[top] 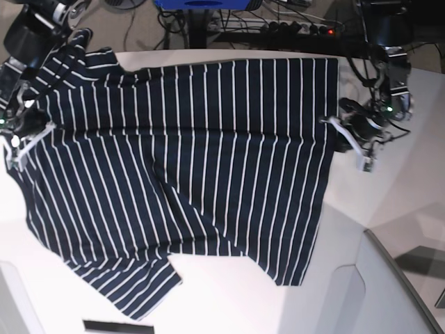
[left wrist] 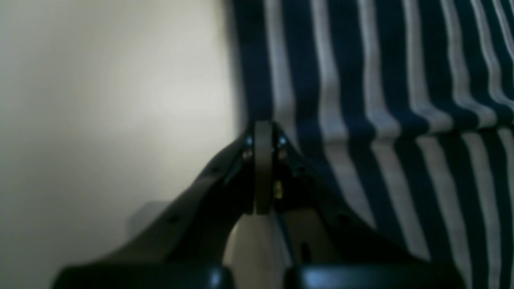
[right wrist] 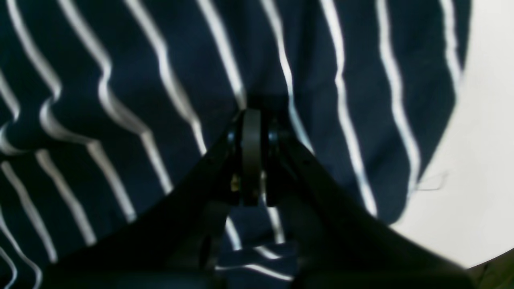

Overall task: Layout the t-shirt on the table in an organized manner, then fold the t-shirt properly
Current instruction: 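Slide the left gripper along the shirt's side edge to smooth it flat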

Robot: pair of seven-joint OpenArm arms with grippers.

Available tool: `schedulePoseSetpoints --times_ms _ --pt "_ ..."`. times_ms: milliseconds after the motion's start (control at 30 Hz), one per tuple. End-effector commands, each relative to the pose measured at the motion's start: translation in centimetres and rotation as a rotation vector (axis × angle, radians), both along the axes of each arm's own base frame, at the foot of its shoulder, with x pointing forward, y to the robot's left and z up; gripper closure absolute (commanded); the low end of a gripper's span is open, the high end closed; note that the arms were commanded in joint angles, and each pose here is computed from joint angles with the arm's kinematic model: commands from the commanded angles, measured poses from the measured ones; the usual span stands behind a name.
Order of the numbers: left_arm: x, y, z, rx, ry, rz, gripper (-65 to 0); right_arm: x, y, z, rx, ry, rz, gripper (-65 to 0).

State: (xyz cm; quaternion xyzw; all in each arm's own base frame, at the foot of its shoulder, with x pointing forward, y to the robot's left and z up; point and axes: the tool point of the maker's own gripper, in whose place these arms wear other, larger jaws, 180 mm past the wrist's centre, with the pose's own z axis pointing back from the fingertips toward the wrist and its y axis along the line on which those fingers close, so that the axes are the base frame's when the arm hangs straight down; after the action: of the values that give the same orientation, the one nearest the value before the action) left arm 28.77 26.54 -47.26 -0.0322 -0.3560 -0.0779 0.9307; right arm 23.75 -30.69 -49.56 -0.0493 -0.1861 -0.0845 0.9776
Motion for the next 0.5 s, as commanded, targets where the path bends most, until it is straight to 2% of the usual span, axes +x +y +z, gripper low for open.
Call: schedulePoseSetpoints --times_ms 0,133,267,367,467 --pt "1.4 0.5 1.5 0.008 -0.054 0.002 0.0 -1.2 -0.5 0.2 -0.026 0.038 -0.012 -2.1" --pt "2.0 0.3 2.5 0.011 -0.085 -0.007 0.0 -1.6 -0.4 2.4 -0.091 -0.018 -0.022 -2.1" --pt "3.3 -0.7 3.8 -0.001 -0.131 -0.019 0.0 0.5 -0.7 5.1 -0.141 -0.099 -0.003 -2.1" --pt "5.8 -2.3 5.1 -0.034 -0.184 -0.018 0.0 4.4 -0.9 7.5 -0.188 -0.158 0.08 -2.1" --pt "8.4 -4.0 5.7 -0.086 -0.213 -0.005 0.0 9.3 0.6 8.5 -0.203 -0.186 0.21 -2.1"
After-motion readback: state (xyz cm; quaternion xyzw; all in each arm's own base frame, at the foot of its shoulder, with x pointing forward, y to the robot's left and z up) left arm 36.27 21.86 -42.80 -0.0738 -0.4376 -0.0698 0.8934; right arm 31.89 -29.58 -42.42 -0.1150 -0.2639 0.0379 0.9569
